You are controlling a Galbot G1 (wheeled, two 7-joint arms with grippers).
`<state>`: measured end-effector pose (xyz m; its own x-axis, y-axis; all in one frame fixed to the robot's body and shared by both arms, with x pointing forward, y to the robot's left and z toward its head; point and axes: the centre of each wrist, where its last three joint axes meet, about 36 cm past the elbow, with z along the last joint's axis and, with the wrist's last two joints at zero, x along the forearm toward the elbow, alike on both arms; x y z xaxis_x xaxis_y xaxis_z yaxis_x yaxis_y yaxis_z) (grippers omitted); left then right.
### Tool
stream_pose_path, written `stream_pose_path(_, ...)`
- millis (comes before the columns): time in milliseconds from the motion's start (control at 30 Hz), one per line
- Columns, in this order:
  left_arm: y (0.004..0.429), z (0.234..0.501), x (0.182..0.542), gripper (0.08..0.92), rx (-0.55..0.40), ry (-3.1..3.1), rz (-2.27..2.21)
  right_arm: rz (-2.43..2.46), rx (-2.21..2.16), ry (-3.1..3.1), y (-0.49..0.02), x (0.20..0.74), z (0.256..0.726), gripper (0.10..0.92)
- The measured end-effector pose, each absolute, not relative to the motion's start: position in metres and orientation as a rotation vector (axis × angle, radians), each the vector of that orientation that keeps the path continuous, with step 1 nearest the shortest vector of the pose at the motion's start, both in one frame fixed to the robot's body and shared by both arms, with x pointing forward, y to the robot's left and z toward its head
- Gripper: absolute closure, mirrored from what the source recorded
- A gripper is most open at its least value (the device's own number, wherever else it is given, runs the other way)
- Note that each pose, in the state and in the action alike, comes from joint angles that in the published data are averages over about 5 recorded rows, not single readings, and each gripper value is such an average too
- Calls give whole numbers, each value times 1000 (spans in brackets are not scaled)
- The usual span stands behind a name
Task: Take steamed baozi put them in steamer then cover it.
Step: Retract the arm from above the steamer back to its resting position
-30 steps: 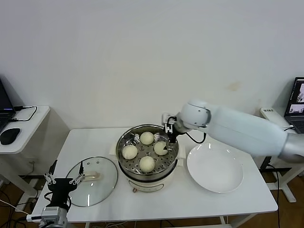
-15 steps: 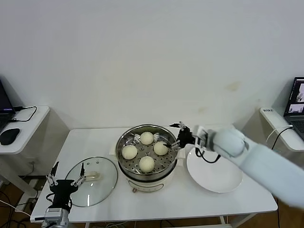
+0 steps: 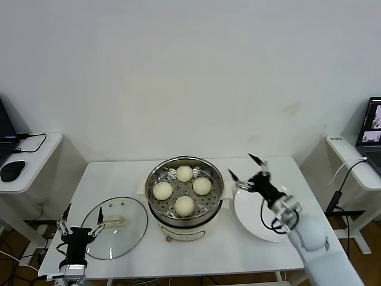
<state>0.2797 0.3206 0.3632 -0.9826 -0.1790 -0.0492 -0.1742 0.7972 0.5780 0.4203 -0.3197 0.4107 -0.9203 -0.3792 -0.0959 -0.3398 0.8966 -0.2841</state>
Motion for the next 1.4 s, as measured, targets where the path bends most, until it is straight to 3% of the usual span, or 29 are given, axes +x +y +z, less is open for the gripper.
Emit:
stream_pose_path(133,340,348,278,177,256,-2858,-1272,-359,-320,2977,-342,383,385,200)
stream_pose_path(433,376,315,268,177,52,-2549,-1818,-349,63,3064,-381,320,351,200)
stream_pose_path(833,383,284,269,177,-150,-2322,-2069,-369,278,3094,-395,278,332,200)
stream_pose_path(1100,378,271,286,177,-222,-2278,-2126,-364,310,3110,-393,263,327,200)
stream_pose_path(1400,380,269,322,177,-229,-2258,-2164,-370,337,3123,-394,251,319,200)
